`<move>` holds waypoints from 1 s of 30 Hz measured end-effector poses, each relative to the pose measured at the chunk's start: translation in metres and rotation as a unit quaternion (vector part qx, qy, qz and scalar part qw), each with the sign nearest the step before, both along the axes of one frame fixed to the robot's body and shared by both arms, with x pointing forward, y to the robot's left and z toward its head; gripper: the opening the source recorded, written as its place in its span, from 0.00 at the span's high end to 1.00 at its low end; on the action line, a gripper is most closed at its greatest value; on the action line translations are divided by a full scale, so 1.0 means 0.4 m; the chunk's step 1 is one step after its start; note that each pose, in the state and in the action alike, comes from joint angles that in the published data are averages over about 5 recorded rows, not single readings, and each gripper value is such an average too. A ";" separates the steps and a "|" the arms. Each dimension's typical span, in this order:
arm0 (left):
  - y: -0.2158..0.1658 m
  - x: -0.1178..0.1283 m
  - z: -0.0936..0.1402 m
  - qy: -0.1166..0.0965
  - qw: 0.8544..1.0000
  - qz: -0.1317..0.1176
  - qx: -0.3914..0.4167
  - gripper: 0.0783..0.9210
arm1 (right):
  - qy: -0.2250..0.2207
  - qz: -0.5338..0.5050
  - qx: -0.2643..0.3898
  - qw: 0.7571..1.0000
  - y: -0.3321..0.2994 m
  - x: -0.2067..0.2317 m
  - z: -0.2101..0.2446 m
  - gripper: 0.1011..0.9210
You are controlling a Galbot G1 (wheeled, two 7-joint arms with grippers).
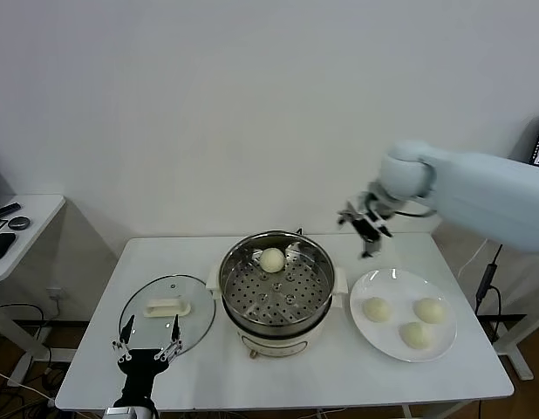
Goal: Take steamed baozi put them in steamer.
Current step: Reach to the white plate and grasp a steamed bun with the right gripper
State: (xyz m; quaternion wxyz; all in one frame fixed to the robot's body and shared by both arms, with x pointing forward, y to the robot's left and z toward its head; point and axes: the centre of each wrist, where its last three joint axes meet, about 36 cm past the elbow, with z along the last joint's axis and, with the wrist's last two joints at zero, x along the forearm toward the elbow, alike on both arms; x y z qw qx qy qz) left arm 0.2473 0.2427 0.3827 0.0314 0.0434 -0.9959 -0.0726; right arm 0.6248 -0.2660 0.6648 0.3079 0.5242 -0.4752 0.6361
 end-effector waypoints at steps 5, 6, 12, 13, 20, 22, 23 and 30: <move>0.000 0.003 0.002 -0.003 1.000 -0.001 0.002 0.12 | 0.018 -0.062 -0.002 0.998 -0.104 -0.036 -0.067 0.12; 0.000 0.003 0.003 -0.003 1.000 0.000 0.002 0.12 | 0.022 -0.070 -0.001 0.997 -0.118 -0.041 -0.083 0.12; 0.005 -0.006 0.004 -0.001 1.000 0.005 0.007 0.12 | 0.040 -0.098 -0.001 0.994 -0.175 -0.047 -0.171 0.12; 0.006 -0.008 0.004 -0.001 1.000 0.005 0.008 0.12 | 0.041 -0.100 -0.001 0.994 -0.181 -0.045 -0.185 0.12; 0.015 -0.015 0.007 0.001 1.000 0.014 0.013 0.12 | 0.051 -0.105 0.000 0.993 -0.191 -0.019 -0.286 0.12; 0.018 -0.017 0.005 0.003 1.000 0.017 0.015 0.12 | 0.055 -0.105 0.001 0.993 -0.187 -0.011 -0.317 0.12; 0.019 -0.018 0.004 0.004 1.000 0.018 0.016 0.12 | 0.058 -0.104 0.002 0.993 -0.184 -0.008 -0.333 0.12; 0.024 -0.022 -0.002 0.008 1.000 0.022 0.018 0.12 | 0.081 -0.105 0.005 0.991 -0.166 0.006 -0.430 0.12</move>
